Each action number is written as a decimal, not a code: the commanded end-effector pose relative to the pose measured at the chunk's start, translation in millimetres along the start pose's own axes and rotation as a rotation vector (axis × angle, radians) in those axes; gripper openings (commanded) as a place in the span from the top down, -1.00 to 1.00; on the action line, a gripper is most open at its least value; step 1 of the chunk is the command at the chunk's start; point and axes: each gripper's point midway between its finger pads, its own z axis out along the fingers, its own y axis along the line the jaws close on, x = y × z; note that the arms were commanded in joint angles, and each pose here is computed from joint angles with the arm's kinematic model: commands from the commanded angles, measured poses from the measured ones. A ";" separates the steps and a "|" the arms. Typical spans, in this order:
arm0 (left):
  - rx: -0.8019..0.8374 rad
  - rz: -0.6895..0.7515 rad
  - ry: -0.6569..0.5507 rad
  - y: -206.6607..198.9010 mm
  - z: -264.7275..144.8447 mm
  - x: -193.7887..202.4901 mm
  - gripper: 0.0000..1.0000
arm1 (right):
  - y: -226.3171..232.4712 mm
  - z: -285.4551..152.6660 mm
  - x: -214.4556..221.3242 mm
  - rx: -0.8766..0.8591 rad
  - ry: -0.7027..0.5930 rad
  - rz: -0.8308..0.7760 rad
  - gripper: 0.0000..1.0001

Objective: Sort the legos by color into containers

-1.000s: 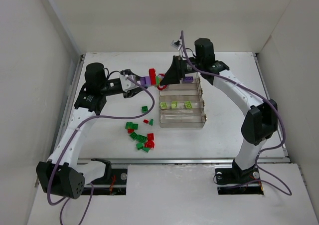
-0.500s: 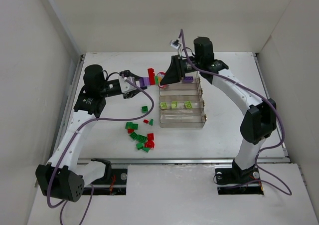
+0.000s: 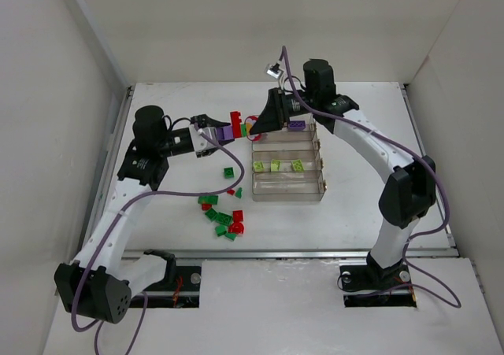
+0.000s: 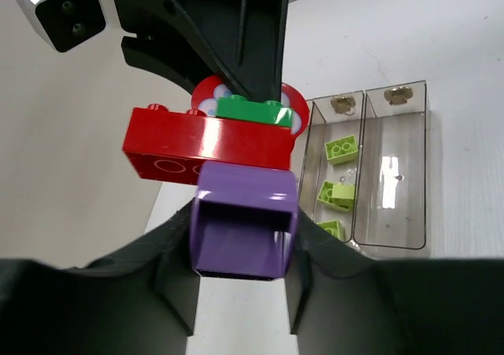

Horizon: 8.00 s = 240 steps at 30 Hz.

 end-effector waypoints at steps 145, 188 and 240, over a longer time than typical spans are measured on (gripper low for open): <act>0.002 -0.521 0.311 -19.2 47.2 109.6 1.00 | -180.4 -104.8 -1.6 1.300 -0.022 -0.292 -0.79; -0.678 -0.502 0.435 32.3 -41.7 109.3 -0.99 | -93.9 11.3 13.9 0.844 -0.076 -0.172 -0.87; -0.785 -0.548 0.604 -18.5 -86.5 163.4 -0.97 | -203.6 135.8 106.8 0.710 0.232 -0.081 0.25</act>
